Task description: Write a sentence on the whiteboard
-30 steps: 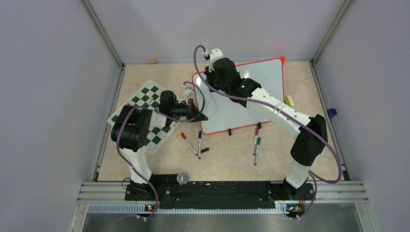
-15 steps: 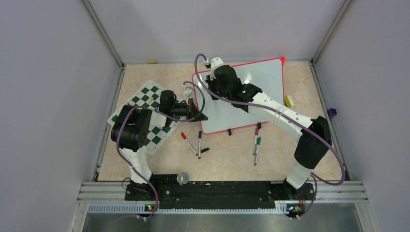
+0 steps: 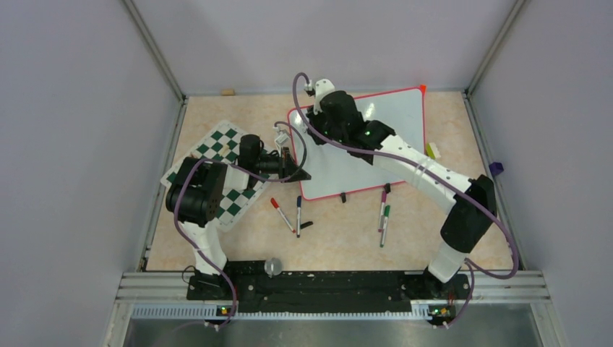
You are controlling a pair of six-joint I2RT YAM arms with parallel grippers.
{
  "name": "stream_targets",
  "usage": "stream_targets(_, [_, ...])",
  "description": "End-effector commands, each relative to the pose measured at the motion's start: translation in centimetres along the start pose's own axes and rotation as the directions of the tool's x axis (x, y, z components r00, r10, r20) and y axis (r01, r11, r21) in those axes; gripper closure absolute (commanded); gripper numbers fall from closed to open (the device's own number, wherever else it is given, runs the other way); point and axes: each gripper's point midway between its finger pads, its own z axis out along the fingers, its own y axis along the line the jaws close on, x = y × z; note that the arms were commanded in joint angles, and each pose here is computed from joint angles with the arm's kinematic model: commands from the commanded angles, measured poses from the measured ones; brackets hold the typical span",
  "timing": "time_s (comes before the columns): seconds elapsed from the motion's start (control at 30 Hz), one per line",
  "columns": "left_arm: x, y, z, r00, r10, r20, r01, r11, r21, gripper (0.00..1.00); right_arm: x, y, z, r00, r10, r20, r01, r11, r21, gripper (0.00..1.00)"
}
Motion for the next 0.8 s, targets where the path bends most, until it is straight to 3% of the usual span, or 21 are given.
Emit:
stream_targets(0.0, [2.0,-0.4,0.3,0.998,0.047,-0.046,-0.046,0.998,0.035,1.0,-5.5,0.0,-2.6,0.989,0.024,0.144,-0.023,1.0,-0.002,1.0])
stream_targets(0.77, [2.0,-0.3,0.3,0.998,0.049,-0.05,-0.047,0.998,0.031,1.0,-3.5,-1.1,0.3,0.996,-0.013,0.086,0.007,0.998,0.065,1.0])
